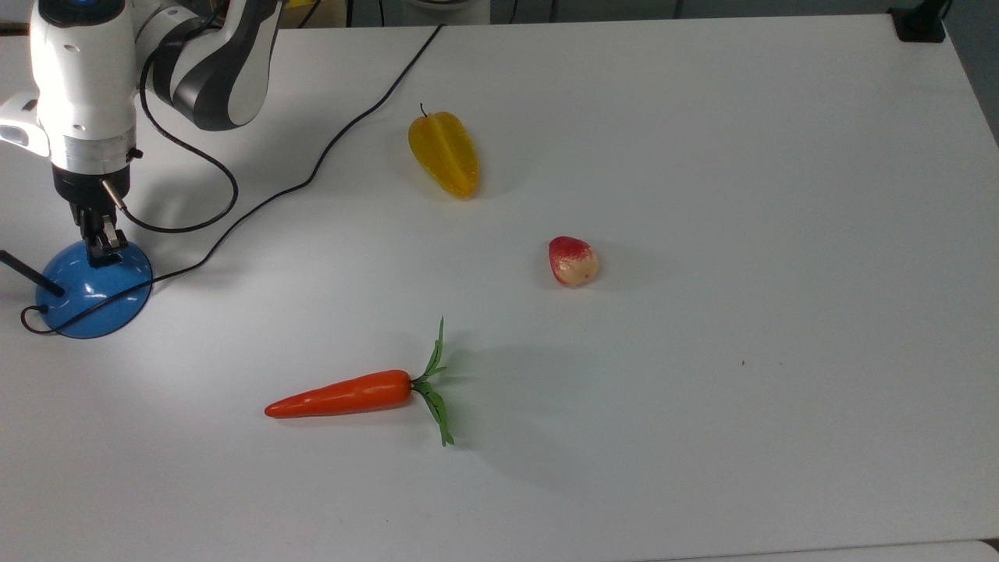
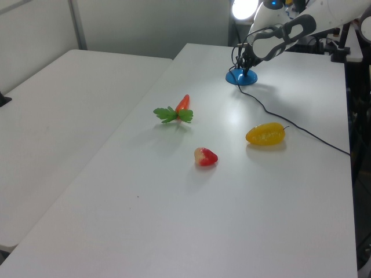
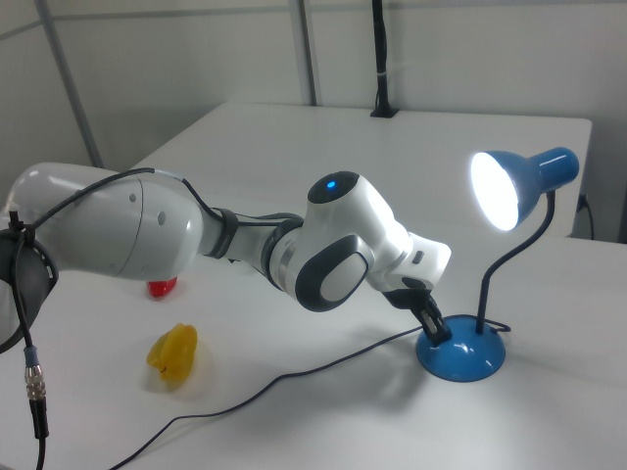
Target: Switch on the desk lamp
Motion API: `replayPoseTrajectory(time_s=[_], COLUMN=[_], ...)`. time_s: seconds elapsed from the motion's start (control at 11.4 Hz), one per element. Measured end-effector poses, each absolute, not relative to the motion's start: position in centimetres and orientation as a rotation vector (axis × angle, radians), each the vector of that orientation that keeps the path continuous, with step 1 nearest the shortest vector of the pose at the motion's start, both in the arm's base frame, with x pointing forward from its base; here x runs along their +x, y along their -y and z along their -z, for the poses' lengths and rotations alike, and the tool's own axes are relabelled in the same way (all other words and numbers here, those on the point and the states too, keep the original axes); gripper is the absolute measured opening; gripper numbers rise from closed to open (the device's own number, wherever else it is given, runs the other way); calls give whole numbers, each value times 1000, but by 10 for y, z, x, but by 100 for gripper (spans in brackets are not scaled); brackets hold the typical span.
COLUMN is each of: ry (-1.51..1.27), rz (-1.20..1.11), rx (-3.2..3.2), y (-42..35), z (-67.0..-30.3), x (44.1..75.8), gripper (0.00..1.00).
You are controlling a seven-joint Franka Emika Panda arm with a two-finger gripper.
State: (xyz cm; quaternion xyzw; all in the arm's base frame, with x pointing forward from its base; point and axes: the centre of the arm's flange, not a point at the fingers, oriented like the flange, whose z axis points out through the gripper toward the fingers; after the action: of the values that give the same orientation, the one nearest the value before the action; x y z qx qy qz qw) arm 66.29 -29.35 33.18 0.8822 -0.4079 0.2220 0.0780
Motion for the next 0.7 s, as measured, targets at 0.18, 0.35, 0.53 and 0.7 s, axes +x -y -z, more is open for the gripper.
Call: replayPoseTrajectory(time_s=[0.18,0.35,0.53,0.7], ry=[1222,1220,1213,1196], rz=[-665,-667,-686,-668], rx=[2642,2642,2643,2668], y=[294,293,290,275], z=[-332,-333,-339,-349], x=[663,663,667,672], gripper=[1,1,1,1])
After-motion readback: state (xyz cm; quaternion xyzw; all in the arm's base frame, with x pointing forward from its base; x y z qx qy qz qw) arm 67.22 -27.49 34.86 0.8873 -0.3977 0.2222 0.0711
